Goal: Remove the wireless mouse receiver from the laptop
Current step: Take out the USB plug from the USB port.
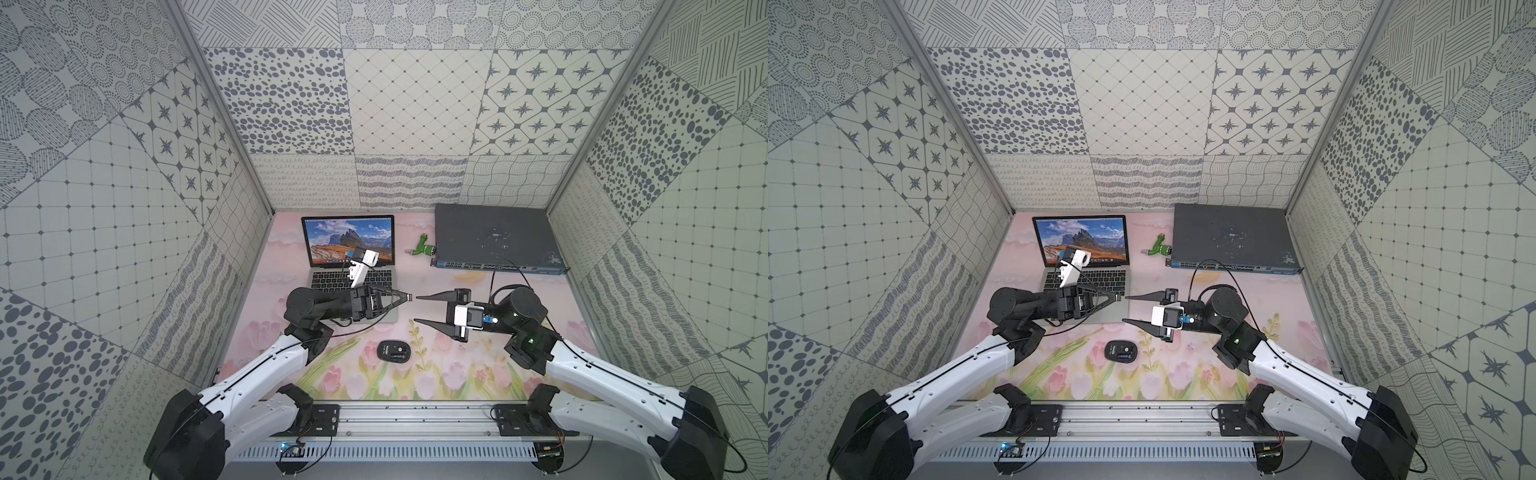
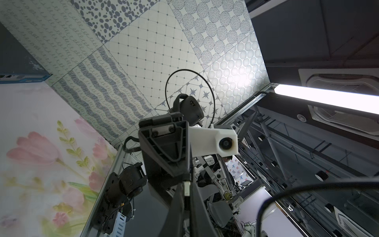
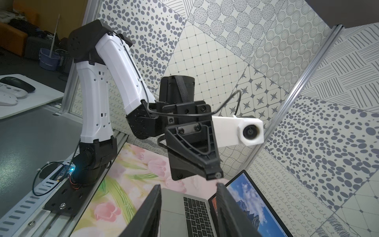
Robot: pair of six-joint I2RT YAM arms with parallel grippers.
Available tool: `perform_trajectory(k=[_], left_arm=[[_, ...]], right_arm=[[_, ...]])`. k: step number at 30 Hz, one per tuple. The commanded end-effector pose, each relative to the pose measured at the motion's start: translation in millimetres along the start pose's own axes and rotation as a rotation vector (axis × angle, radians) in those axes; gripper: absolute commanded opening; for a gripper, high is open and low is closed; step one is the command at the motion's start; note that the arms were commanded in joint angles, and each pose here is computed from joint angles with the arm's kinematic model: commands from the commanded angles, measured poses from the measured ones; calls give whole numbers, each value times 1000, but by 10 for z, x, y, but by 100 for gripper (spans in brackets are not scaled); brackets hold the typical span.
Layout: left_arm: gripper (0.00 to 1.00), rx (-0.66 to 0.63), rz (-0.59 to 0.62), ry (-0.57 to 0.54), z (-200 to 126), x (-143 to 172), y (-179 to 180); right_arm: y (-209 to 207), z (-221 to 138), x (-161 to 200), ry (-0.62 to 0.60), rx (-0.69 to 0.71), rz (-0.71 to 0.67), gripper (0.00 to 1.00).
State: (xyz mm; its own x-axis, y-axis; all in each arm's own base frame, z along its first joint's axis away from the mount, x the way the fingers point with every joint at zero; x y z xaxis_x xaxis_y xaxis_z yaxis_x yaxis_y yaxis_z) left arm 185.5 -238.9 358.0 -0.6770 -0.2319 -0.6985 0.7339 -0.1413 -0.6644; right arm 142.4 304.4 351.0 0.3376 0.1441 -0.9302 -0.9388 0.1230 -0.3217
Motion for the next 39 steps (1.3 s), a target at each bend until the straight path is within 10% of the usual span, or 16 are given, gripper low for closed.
perform_trajectory(k=[1, 39], left_arm=[[0, 128, 94, 3, -24, -28, -399], [0, 119, 48, 46, -20, 84, -290]], right_arm=[[-125, 39, -305, -100, 33, -53, 44], [8, 245, -427, -101, -148, -25, 24]])
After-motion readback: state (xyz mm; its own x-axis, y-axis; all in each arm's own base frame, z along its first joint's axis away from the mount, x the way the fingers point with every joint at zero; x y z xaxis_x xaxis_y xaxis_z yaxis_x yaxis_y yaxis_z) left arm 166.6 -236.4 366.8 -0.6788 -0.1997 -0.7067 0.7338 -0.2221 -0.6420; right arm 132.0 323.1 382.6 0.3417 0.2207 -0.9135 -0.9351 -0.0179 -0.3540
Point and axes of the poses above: each gripper's point midway between its finger pads, its own z axis out along the fingers, its own y axis along the line the jaws close on, x = y × z, the point moved 1 cm from there along -z, back along the fingers, and after that the axes turned 11 degrees about z, right-handed, at the moved point
